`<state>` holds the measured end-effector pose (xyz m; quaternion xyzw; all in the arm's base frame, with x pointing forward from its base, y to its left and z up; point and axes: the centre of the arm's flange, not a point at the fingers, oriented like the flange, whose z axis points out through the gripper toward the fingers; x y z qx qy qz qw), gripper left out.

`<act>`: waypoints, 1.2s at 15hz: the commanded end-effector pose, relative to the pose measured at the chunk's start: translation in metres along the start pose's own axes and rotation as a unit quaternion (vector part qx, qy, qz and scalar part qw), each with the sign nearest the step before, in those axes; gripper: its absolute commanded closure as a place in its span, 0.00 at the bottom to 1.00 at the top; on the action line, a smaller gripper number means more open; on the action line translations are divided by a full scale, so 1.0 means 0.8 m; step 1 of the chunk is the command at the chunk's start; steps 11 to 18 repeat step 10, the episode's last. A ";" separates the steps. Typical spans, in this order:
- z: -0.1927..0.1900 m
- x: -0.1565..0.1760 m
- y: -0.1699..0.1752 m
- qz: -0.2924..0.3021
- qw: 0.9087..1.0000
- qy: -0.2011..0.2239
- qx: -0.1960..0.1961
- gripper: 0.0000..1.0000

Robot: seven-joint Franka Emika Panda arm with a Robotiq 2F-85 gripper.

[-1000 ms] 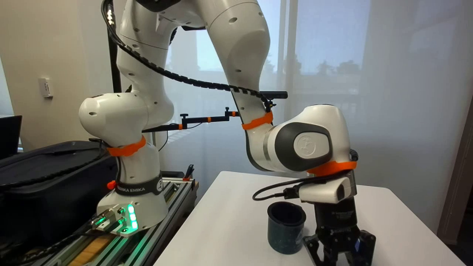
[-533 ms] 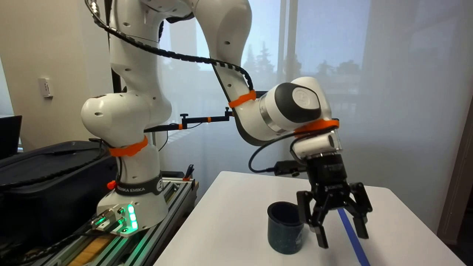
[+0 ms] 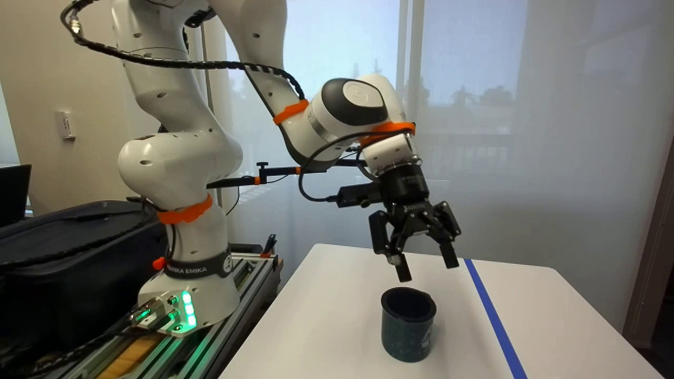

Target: Take the marker out of he mug and place it to the right of the mug

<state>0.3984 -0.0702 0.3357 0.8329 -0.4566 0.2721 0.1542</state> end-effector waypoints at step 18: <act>-0.025 -0.009 0.022 -0.009 1.000 0.011 0.011 0.00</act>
